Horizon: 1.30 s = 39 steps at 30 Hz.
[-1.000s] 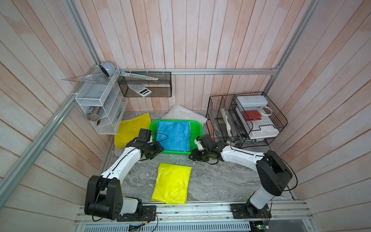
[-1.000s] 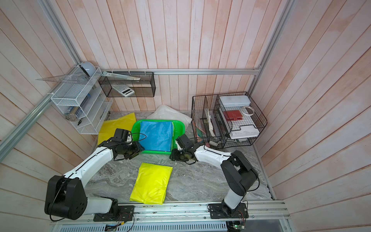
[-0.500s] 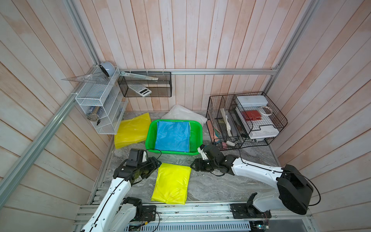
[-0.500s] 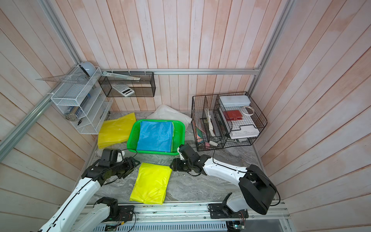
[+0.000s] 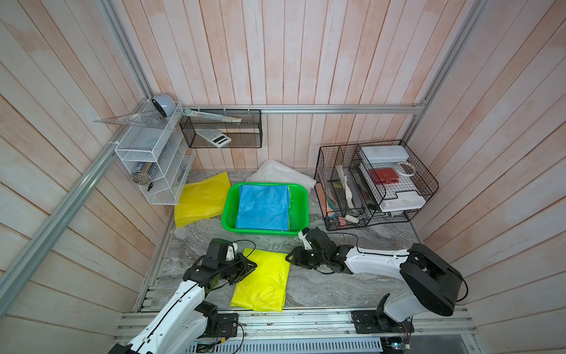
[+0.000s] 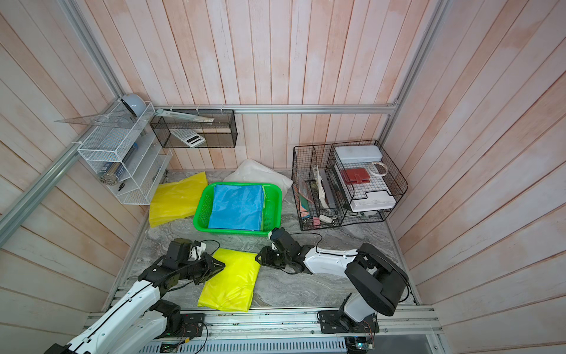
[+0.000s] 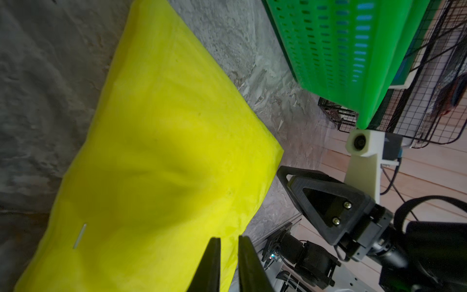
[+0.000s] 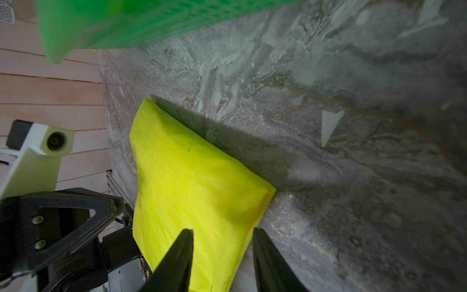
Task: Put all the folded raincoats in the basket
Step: Pick up the raincoat from the center of the board.
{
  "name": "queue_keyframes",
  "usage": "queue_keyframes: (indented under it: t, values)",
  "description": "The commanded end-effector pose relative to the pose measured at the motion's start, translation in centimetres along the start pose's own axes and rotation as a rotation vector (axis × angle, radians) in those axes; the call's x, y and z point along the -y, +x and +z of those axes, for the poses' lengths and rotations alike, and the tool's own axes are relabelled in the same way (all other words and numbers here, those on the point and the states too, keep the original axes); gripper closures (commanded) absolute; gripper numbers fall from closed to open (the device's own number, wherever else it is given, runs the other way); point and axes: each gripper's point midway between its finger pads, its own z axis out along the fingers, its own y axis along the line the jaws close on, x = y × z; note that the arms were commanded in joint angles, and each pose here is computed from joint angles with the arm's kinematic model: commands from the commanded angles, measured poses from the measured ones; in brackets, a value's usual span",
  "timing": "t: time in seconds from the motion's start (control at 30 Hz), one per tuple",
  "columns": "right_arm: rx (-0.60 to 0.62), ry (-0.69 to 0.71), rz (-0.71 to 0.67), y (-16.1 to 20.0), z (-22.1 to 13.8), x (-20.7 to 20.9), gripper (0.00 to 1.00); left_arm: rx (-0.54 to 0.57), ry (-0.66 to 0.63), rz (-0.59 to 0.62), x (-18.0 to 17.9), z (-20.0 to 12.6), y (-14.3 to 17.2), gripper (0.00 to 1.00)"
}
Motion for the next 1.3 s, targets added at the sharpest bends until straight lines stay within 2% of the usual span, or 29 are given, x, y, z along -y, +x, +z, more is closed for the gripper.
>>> queue_keyframes:
  t: [0.0,0.1,0.2,0.37,0.53,0.7,0.87,1.07,1.27]
  values:
    - [0.003,-0.020,0.021,-0.1,0.7,0.0,0.54,-0.017,0.093,-0.005,0.8,0.7,0.5,0.86]
    - [-0.006,-0.022,0.038,0.3,1.2,0.5,0.52,-0.037,0.168,-0.014,1.6,1.6,1.1,0.87]
    - [-0.013,-0.012,0.035,0.4,1.5,1.0,0.54,-0.047,0.150,0.004,1.3,2.5,1.8,0.87]
    - [-0.028,-0.009,0.070,0.9,2.2,1.9,0.54,-0.062,0.044,-0.002,-1.1,4.0,2.3,0.91]
    - [-0.006,0.025,0.084,1.2,2.0,3.3,0.44,-0.026,-0.091,-0.019,-4.2,4.0,2.0,0.91]
    - [-0.030,0.022,0.093,1.6,3.0,3.9,0.43,-0.038,-0.178,-0.025,-6.4,4.4,2.2,0.91]
    - [-0.039,-0.038,0.156,1.8,4.3,4.0,0.48,-0.047,-0.218,-0.022,-7.4,4.7,2.3,0.91]
    - [-0.044,-0.071,0.214,2.1,5.4,4.5,0.60,-0.042,-0.215,-0.015,-7.2,4.6,2.2,0.91]
    - [-0.029,-0.074,0.222,2.0,5.6,4.9,0.84,-0.044,-0.228,-0.012,-7.5,4.6,2.3,0.91]
